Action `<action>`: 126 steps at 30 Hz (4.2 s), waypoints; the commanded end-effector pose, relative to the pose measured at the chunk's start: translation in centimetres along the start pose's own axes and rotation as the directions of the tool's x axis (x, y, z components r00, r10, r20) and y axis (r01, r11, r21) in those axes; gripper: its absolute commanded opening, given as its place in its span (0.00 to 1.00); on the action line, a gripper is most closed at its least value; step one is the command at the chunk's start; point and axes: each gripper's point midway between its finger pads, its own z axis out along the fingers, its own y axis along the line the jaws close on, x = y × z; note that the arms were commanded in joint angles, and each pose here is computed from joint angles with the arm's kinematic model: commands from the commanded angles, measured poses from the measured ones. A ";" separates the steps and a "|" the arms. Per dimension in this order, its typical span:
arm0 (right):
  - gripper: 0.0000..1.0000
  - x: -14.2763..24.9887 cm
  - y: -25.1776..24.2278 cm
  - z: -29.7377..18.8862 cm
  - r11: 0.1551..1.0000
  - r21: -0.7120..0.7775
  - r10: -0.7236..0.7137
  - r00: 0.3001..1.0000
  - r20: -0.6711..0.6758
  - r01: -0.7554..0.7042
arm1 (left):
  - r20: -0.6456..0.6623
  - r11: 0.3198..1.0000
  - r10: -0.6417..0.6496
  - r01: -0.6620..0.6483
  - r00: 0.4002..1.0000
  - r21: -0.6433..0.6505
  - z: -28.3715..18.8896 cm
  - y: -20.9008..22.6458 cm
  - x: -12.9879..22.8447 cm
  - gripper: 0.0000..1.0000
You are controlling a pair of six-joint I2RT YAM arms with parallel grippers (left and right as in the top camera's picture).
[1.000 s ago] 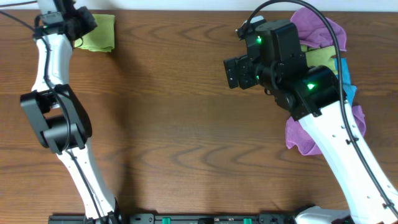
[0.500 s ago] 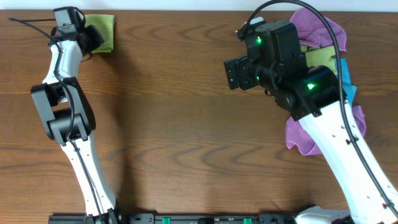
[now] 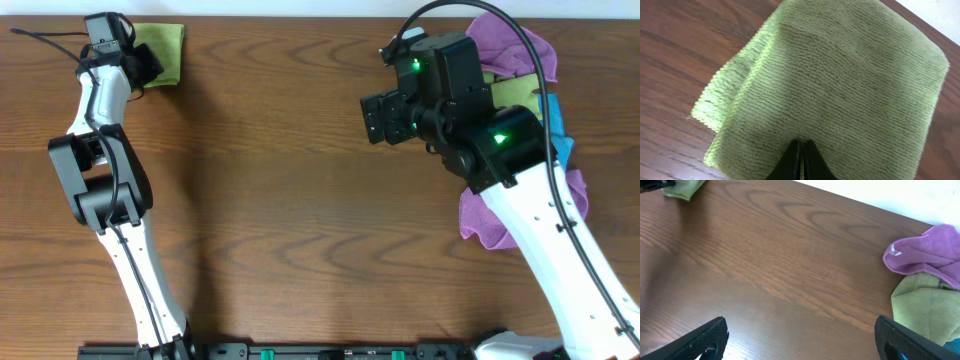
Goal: Fold the cloth
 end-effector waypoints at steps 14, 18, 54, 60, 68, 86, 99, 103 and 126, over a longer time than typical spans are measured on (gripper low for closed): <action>0.99 -0.5 -1.8 -1.6 0.996 0.083 0.026 0.999 0.037 -0.029 | 0.258 0.993 0.110 -0.114 0.960 0.001 -21.3 -5.5 -9.4 0.77; 0.99 -0.4 -3.1 -3.6 0.988 0.148 0.026 0.998 0.058 -0.035 | 0.205 0.979 0.187 -0.199 0.961 0.041 -25.4 -7.9 -7.1 0.76; 0.99 18.8 -4.2 -4.9 0.982 0.171 0.106 0.980 -0.170 -0.076 | 0.087 0.838 0.520 -0.527 0.850 0.139 -47.9 -9.7 18.3 0.95; 0.99 19.4 -4.2 -3.9 0.982 0.178 0.104 0.971 -0.217 -0.065 | 0.060 0.838 0.526 -0.529 0.849 0.135 -47.9 -9.2 18.9 0.95; 0.99 19.7 -4.2 -3.3 0.982 0.182 0.102 0.963 -0.248 -0.057 | -0.072 0.822 0.569 -0.567 0.819 0.047 -47.7 -6.0 20.8 0.96; 0.99 19.8 -4.2 -3.2 0.982 0.183 0.102 0.963 -0.251 -0.056 | 0.093 0.855 0.469 -0.425 0.878 -0.299 -55.4 4.0 20.7 0.95; 0.99 19.8 -4.2 -3.2 0.982 0.183 0.102 0.963 -0.251 -0.056 | 0.507 0.923 0.384 -0.336 0.771 -0.187 -58.0 6.5 23.3 0.95; 0.99 19.8 -4.2 -3.2 0.982 0.183 0.102 0.963 -0.251 -0.056 | 0.590 0.931 0.363 -0.315 0.721 -0.188 -56.8 5.9 23.0 0.95; 0.99 19.8 -4.2 -3.2 0.982 0.183 0.102 0.963 -0.251 -0.056 | 0.737 0.902 0.258 -0.428 0.625 0.047 -44.7 -1.3 21.6 0.95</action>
